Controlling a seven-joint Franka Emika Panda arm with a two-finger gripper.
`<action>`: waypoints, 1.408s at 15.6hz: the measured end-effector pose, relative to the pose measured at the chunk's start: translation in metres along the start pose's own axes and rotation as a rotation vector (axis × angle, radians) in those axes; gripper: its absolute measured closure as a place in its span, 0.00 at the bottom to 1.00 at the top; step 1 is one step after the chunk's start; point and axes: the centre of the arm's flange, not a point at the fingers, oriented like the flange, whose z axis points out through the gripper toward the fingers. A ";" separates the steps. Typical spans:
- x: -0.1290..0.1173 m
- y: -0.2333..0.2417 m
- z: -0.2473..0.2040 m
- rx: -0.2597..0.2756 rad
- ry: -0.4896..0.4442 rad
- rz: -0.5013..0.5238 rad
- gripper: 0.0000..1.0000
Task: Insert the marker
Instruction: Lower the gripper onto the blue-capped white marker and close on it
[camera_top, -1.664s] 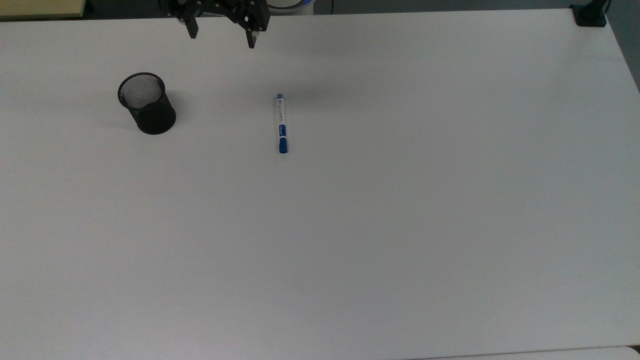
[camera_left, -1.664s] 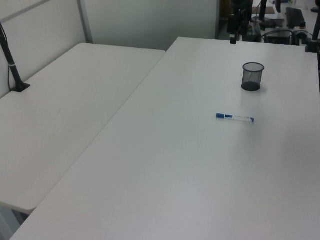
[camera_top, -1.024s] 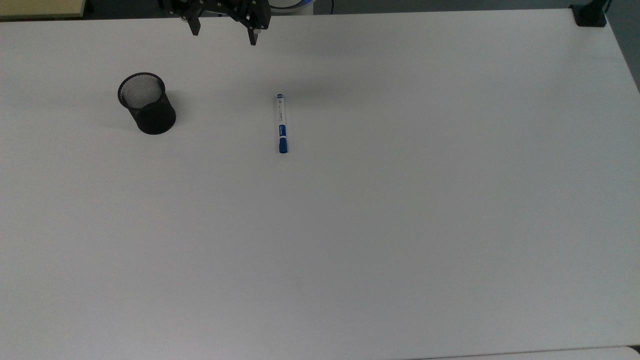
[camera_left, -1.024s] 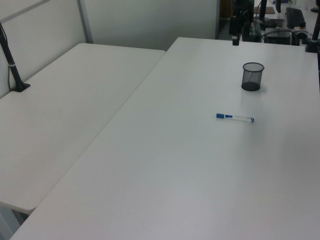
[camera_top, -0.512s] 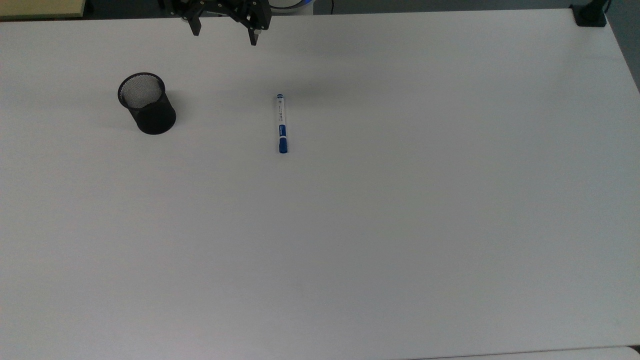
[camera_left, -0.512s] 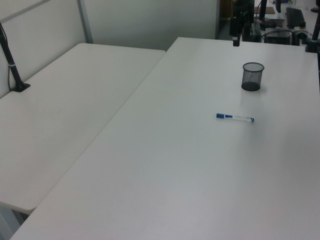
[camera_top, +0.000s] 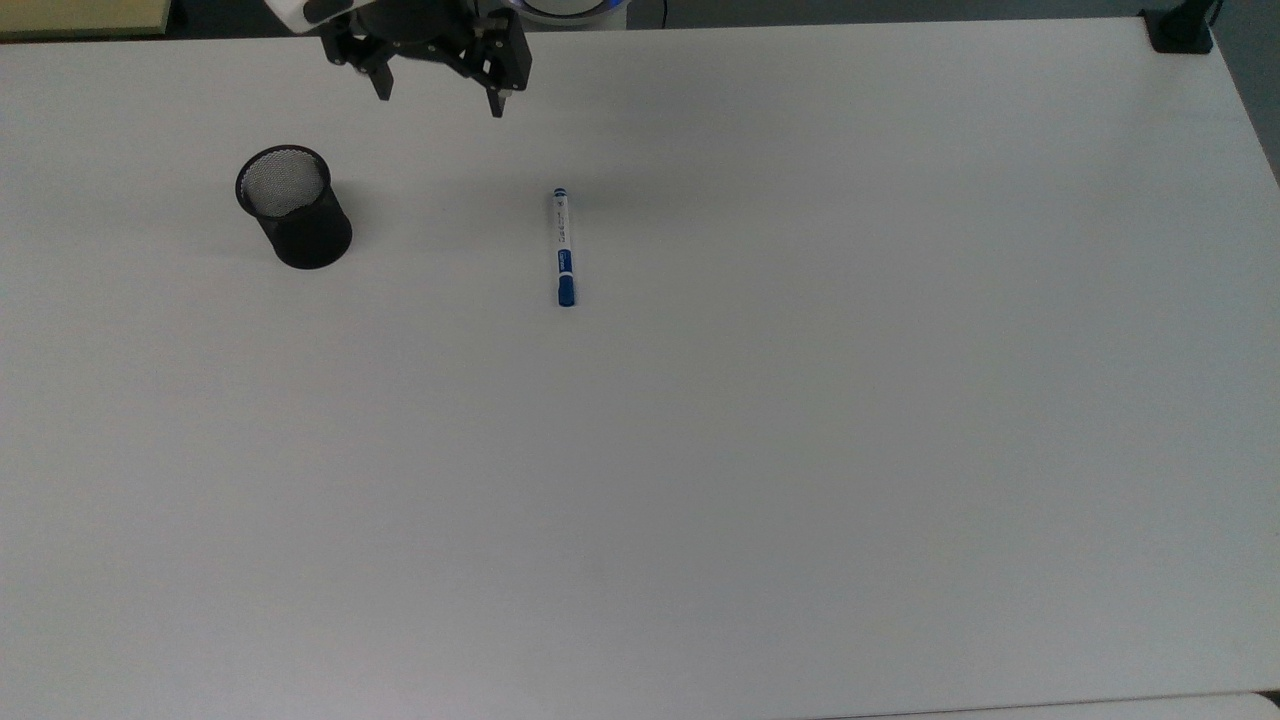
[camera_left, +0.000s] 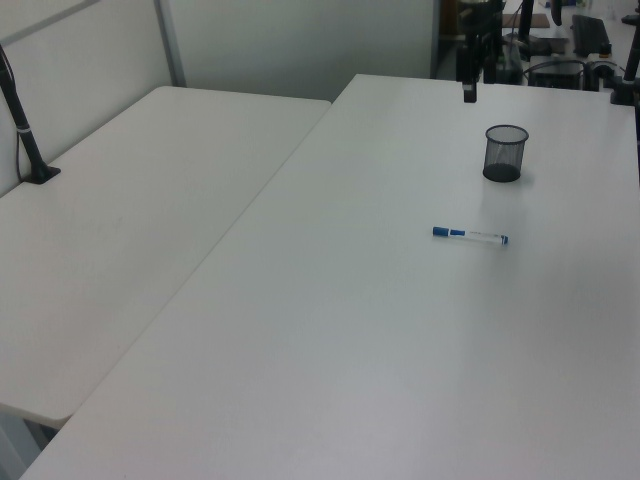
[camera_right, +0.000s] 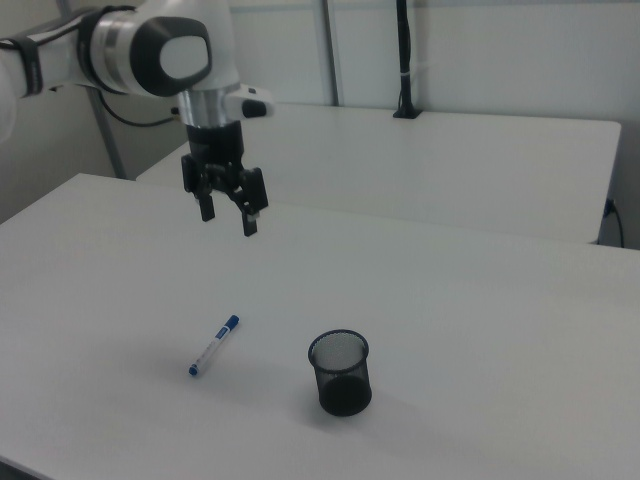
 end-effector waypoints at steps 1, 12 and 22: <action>0.008 0.009 0.015 0.000 -0.027 -0.027 0.00; 0.030 -0.114 0.198 -0.043 -0.147 -0.198 0.04; 0.036 -0.128 0.248 -0.099 -0.113 -0.139 0.77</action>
